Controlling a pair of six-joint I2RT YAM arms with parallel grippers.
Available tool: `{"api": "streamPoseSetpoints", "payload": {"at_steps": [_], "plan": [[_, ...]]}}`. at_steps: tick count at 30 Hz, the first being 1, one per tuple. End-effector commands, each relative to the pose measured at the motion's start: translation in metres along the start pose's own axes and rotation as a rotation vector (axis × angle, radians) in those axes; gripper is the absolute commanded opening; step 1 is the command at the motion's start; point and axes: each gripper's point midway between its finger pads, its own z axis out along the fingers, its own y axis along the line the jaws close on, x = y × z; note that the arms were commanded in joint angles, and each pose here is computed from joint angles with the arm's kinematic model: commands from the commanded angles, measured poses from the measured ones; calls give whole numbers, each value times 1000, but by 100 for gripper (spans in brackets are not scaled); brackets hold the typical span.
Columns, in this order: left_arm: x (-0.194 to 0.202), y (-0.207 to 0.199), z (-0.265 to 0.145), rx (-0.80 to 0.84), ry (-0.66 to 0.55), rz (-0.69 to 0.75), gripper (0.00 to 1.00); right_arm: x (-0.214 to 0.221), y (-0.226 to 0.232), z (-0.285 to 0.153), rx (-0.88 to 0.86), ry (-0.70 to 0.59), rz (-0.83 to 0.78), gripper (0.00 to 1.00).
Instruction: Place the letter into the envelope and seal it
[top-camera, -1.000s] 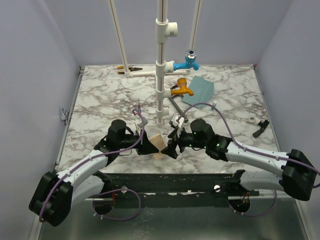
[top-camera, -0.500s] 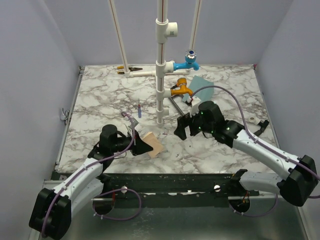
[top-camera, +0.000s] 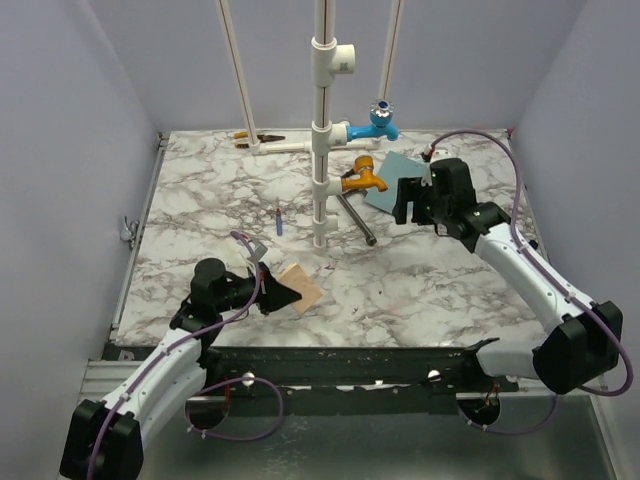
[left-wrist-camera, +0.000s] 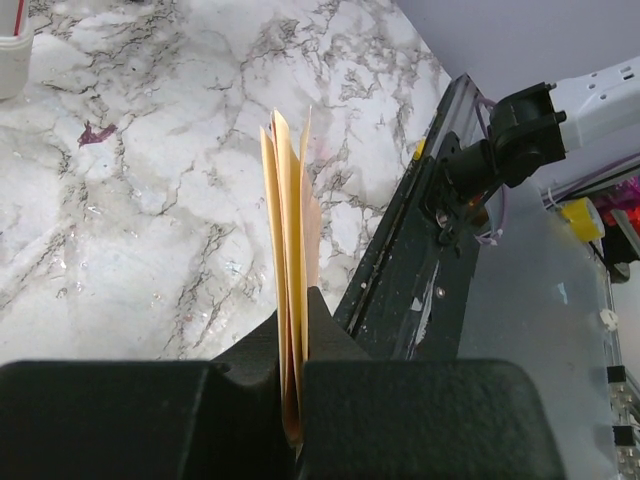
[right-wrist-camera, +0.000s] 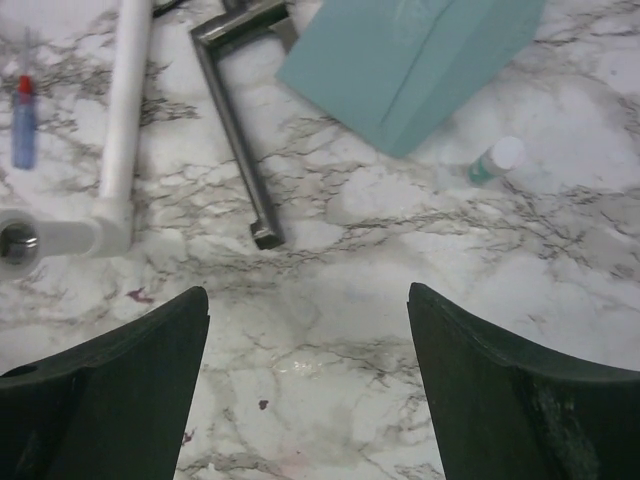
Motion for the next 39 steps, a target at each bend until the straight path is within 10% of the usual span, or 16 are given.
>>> {"api": "streamPoseSetpoints", "payload": {"at_steps": [1, 21, 32, 39], "plan": [[-3, 3, 0, -11, -28, 10, 0, -5, -52, 13, 157, -1, 44, 82], [-6, 2, -1, -5, -47, 33, 0, -35, -160, 190, 137, 38, 397, 84], [-7, 4, -2, -12, -55, 33, 0, -12, -147, 229, 38, 130, 461, 60], [-8, 5, -2, -16, -57, 32, 0, -6, -158, 230, 20, 135, 499, 1]]}}
